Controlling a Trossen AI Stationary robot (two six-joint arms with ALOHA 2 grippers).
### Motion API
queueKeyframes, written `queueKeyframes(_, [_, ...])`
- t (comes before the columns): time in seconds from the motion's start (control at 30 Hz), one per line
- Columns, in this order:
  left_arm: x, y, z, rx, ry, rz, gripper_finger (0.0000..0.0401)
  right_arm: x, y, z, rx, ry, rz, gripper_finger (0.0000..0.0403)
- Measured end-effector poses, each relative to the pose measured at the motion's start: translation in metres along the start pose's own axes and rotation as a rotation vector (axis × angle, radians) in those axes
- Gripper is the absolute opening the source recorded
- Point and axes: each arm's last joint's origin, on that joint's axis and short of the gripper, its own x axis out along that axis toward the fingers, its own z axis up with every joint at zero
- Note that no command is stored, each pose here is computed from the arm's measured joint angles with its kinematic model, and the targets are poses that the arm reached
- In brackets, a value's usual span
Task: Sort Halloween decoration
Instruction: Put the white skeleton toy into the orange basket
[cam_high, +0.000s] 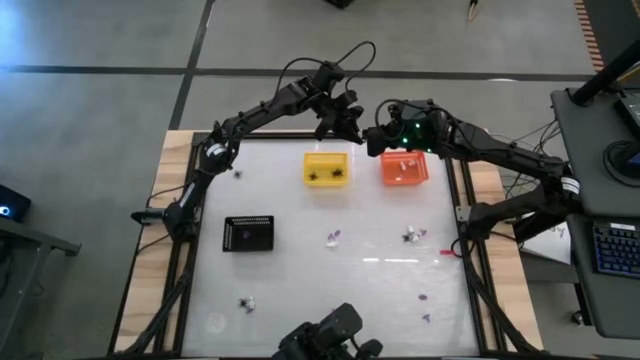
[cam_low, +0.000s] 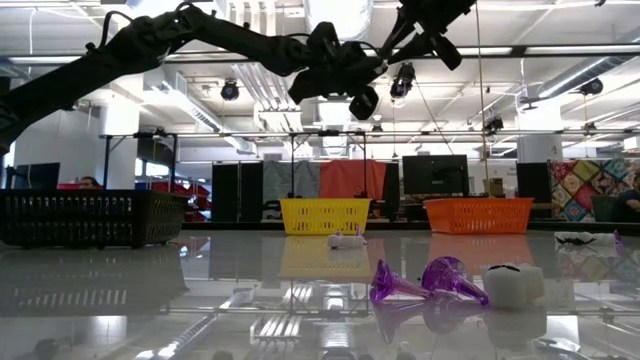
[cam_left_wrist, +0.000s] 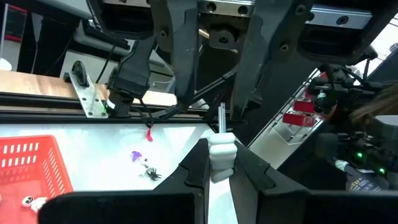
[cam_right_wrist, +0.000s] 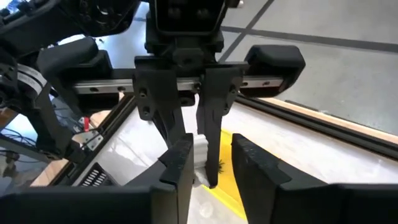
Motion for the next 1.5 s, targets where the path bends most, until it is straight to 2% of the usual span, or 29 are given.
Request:
queueKeyframes(0.2, [0.0, 0.0, 0.0, -0.004, 0.0, 0.003, 0.0017, 0.002, 0.0, 0.0, 0.03, -0.001, -0.004, 0.0115])
queueKeyframes(0.4, [0.003, 0.0, 0.003, -0.018, -0.004, 0.005, 0.0017, 0.012, 0.0, -0.003, 0.04, 0.014, -0.012, 0.0111])
queueKeyframes(0.83, [0.003, 0.0, 0.004, -0.022, -0.009, 0.007, 0.0017, 0.021, 0.001, -0.004, 0.051, 0.018, -0.009, 0.0065])
queueKeyframes(1.07, [0.003, 0.0, 0.004, -0.04, -0.009, 0.013, 0.0017, 0.024, 0.001, -0.004, 0.033, 0.023, -0.011, 0.0015])
queueKeyframes(1.3, [0.003, 0.0, 0.004, -0.05, -0.008, 0.04, 0.0025, 0.024, 0.001, -0.005, 0.022, 0.035, -0.002, 0.0009])
queueKeyframes(1.5, [0.004, 0.0, 0.005, -0.043, -0.009, 0.046, 0.006, 0.021, 0.001, -0.005, 0.019, 0.034, 0.0, 0.0008])
